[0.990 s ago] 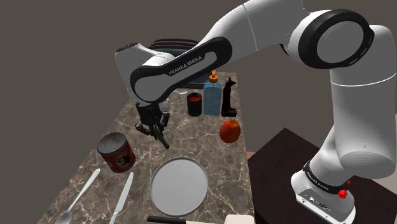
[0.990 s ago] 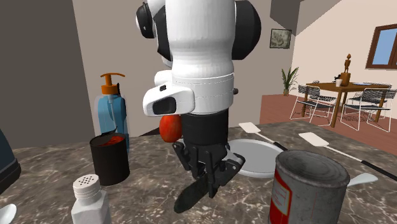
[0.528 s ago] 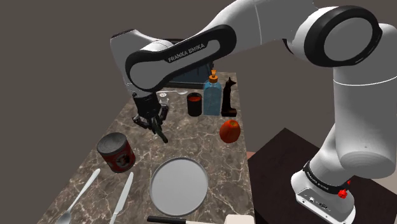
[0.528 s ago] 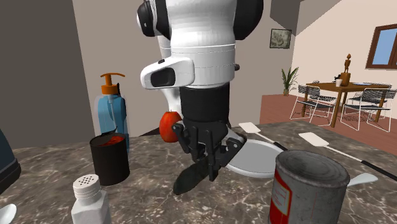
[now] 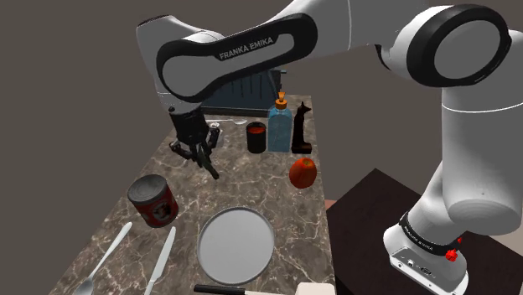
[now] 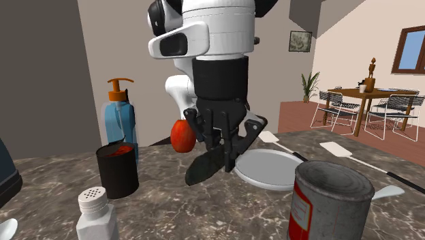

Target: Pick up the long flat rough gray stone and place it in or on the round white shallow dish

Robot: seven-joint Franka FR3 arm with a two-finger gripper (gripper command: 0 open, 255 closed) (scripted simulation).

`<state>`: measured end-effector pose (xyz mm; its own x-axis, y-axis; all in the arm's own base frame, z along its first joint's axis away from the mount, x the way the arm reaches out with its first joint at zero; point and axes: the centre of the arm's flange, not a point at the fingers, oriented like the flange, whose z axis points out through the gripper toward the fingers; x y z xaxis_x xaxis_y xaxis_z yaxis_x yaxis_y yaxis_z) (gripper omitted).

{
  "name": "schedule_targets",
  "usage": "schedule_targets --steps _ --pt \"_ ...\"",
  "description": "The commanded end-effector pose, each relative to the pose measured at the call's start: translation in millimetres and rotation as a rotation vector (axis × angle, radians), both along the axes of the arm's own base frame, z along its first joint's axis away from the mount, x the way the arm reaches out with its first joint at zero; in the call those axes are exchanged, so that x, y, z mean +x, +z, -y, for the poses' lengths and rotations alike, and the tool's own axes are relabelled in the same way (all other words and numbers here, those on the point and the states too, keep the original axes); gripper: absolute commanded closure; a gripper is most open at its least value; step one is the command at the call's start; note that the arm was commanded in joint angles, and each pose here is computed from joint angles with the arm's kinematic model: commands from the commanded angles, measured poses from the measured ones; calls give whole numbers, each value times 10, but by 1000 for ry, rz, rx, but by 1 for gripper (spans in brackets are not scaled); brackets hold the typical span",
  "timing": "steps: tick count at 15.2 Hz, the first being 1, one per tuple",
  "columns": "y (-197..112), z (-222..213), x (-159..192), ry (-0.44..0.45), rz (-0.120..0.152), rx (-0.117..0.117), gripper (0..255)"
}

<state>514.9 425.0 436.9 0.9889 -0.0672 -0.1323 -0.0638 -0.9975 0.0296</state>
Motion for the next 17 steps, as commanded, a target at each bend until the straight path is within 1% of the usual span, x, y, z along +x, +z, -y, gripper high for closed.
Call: schedule_targets --steps 1,15,16,17 --pt "61 -11 -129 0 0 0 255" --pt "-17 -352 -1944 0 0 0 255" --pt "-22 -373 -2055 0 0 0 255" --pt "-75 -373 -2055 0 0 0 255"
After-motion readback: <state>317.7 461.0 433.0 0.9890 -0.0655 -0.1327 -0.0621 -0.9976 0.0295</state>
